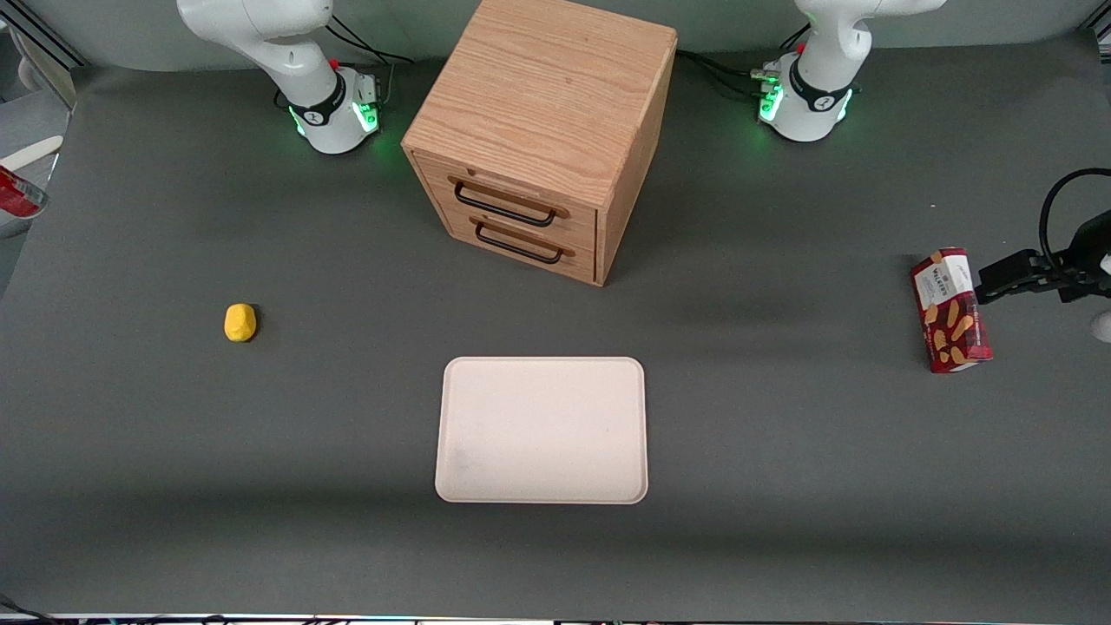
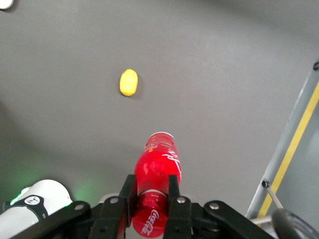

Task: Place coke bottle on tray
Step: 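Lift the bottle with the right gripper and carry it toward the tray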

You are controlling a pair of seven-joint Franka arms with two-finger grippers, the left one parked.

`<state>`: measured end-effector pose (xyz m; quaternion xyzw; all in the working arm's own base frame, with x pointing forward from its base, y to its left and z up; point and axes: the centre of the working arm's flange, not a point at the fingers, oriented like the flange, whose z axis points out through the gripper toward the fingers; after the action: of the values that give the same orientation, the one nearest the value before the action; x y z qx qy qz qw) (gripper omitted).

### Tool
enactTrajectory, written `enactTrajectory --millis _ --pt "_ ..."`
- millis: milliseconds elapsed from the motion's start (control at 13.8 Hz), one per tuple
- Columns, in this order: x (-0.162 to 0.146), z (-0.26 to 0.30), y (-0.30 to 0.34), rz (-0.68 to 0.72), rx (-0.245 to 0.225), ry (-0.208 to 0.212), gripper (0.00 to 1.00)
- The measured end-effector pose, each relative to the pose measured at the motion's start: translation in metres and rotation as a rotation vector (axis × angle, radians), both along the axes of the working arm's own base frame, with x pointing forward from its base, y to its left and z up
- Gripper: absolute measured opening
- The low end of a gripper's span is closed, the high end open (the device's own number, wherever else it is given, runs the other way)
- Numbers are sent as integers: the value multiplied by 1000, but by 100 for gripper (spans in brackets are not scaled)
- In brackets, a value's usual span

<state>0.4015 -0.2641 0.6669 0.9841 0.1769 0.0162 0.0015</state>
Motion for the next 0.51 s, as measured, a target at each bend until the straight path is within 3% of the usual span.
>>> enactTrajectory --millis 217,507 --pt "41 6 47 54 6 -11 30" --pt "111 11 152 48 8 23 30"
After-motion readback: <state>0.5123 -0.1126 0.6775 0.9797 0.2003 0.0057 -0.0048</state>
